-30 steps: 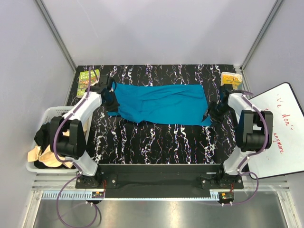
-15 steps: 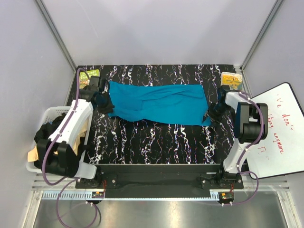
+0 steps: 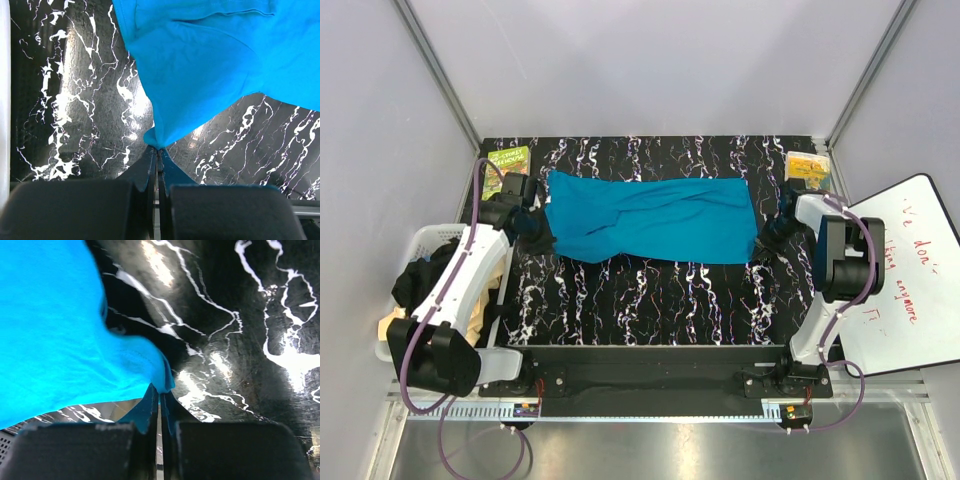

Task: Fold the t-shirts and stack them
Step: Grap the side of the flattened tshirt closest away from the robot with both arms, then fold the other side of the tshirt into a rectangle

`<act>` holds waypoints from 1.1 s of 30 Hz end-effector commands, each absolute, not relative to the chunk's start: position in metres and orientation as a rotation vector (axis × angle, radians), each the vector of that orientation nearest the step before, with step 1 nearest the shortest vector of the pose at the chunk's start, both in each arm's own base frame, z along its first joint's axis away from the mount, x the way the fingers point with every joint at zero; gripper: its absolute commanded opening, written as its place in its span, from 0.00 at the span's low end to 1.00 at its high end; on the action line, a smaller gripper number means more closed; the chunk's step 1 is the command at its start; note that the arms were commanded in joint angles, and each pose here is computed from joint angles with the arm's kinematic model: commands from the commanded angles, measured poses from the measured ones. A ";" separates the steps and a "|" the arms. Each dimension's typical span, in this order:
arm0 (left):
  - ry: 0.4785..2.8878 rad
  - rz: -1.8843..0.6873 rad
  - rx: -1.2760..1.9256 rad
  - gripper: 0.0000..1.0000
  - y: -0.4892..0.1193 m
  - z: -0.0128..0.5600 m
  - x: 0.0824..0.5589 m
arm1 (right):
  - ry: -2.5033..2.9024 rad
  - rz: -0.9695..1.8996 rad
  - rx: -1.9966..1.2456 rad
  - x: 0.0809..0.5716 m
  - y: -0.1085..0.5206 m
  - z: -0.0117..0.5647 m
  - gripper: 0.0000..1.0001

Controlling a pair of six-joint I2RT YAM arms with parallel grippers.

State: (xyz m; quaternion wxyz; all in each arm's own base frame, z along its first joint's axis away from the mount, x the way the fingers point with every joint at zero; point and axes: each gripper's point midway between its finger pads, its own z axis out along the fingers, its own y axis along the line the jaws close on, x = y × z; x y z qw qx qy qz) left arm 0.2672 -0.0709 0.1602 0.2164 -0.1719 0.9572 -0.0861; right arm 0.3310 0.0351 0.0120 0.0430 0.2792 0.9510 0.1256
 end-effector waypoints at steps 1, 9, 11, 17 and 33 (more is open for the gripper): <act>2.545 -0.274 -0.479 0.00 -0.074 0.196 0.289 | 2.746 0.464 0.756 0.363 0.038 0.053 0.00; 2.540 -0.273 -0.470 0.00 -0.081 0.205 0.336 | 2.680 0.551 0.697 0.418 0.043 0.075 0.00; 2.562 -0.265 -0.478 0.00 -0.083 0.197 0.347 | 2.657 0.582 0.681 0.435 0.045 0.082 0.00; 2.559 -0.210 -0.528 0.00 -0.078 0.189 0.391 | 2.664 0.608 0.677 0.470 0.046 0.064 0.00; 2.552 -0.215 -0.622 0.00 -0.069 0.173 0.456 | 2.678 0.705 0.681 0.505 0.054 0.049 0.11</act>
